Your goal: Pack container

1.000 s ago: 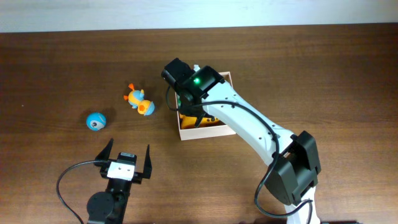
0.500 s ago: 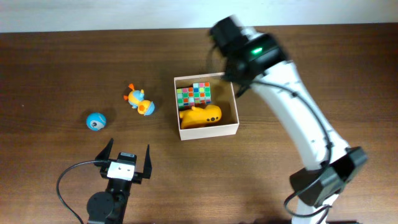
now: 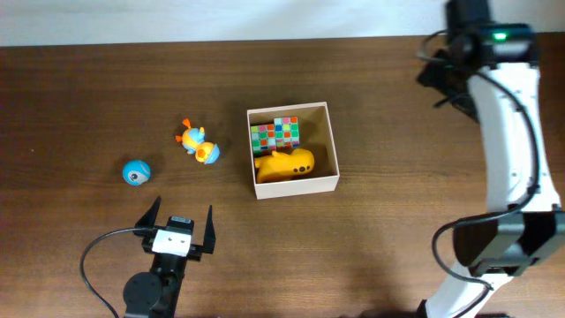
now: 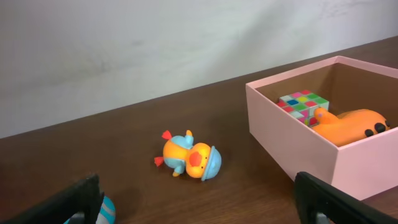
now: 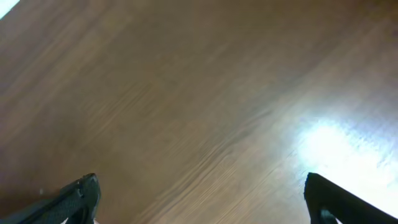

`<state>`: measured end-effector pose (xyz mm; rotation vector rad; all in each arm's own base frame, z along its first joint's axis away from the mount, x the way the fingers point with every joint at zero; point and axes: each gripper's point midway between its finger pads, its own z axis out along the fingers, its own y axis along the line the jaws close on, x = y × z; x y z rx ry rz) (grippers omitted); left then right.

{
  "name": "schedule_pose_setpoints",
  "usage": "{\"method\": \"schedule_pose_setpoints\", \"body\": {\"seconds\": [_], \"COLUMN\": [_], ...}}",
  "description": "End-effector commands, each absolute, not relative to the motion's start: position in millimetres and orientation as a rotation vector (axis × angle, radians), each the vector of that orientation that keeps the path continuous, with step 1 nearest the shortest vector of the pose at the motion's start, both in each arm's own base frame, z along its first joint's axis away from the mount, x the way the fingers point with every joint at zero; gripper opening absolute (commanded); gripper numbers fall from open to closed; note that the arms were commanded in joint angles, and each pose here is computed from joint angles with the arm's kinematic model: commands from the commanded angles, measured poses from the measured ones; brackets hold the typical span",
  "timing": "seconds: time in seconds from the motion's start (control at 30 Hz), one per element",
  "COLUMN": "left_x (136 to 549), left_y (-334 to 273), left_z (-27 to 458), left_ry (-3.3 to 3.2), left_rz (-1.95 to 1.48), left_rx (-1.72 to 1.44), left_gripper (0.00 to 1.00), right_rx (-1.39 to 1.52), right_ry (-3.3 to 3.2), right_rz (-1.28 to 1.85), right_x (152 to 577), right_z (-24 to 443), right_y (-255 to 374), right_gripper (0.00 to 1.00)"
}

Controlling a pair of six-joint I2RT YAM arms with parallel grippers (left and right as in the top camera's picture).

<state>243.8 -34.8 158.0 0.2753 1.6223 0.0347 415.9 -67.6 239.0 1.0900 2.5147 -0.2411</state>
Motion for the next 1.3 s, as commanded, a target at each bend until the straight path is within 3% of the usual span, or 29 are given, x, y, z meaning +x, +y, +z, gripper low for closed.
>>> {"method": "schedule_pose_setpoints", "body": {"seconds": [0.0, 0.43, 0.7, 0.93, 1.27], "left_x": [244, 238, 238, 276, 321], "left_y": [-33, -57, -55, -56, -92], "left_z": [156, 175, 243, 285, 274], "left_ry": [1.625, 1.561, 1.622, 1.917, 2.391], "left_rz": [0.051, -0.092, -0.135, -0.128, -0.368], "left_rx": [0.284, 0.355, 0.301, 0.304, 0.412], "left_gripper": [0.99, 0.99, 0.99, 0.99, 0.99], "right_rx": [1.142, 1.187, 1.187, 1.187, 1.187], "right_ry": [2.520, 2.511, 2.511, 2.511, 2.510], "right_rz": [-0.133, -0.122, -0.122, -0.122, -0.122], "right_x": [414, 410, 410, 410, 411], "right_z": [241, 240, 240, 240, 240], "right_y": [-71, -82, -83, -82, -82], "right_gripper": [0.99, 0.99, 0.99, 0.99, 0.99]}}
